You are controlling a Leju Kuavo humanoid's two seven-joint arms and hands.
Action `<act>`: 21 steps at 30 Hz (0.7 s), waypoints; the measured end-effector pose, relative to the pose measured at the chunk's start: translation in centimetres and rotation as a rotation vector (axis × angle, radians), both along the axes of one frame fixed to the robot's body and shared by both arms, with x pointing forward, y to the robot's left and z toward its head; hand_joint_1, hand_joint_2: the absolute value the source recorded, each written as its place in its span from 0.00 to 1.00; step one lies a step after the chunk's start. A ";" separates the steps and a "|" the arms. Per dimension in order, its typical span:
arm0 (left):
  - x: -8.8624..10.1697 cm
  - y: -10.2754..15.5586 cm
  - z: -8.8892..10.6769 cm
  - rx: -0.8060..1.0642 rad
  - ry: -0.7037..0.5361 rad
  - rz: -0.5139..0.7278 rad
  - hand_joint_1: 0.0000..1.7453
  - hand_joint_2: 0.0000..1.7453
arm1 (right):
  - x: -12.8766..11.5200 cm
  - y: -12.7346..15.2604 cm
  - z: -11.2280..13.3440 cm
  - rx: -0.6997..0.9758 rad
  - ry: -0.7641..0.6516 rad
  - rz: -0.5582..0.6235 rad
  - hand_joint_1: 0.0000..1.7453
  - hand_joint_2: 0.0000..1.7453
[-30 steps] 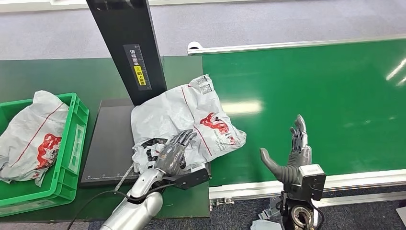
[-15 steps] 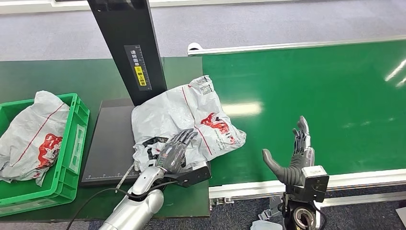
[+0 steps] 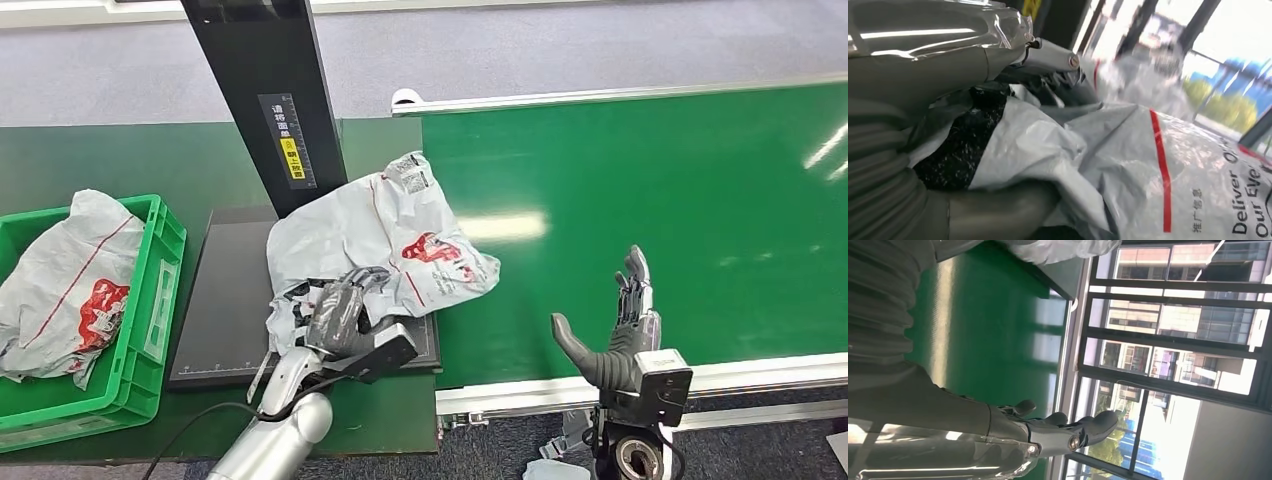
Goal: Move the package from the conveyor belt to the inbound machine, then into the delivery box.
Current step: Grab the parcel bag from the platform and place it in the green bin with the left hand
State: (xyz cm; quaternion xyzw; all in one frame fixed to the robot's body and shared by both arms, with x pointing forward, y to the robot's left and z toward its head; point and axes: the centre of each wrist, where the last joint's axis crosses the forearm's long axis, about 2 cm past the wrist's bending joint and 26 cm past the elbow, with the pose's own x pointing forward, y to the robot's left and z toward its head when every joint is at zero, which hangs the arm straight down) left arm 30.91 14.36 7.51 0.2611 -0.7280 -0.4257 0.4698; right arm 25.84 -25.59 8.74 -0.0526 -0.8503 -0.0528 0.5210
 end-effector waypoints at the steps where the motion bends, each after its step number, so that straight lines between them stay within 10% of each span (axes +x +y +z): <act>1: 0.1 0.1 0.3 -0.028 -0.040 0.008 1.00 1.00 | 0.0 0.0 0.0 0.003 0.001 -0.001 0.00 1.00; 21: 1.2 4.0 6.0 -0.288 -0.604 0.066 1.00 1.00 | 1.4 0.5 0.4 0.097 -0.019 0.003 0.00 1.00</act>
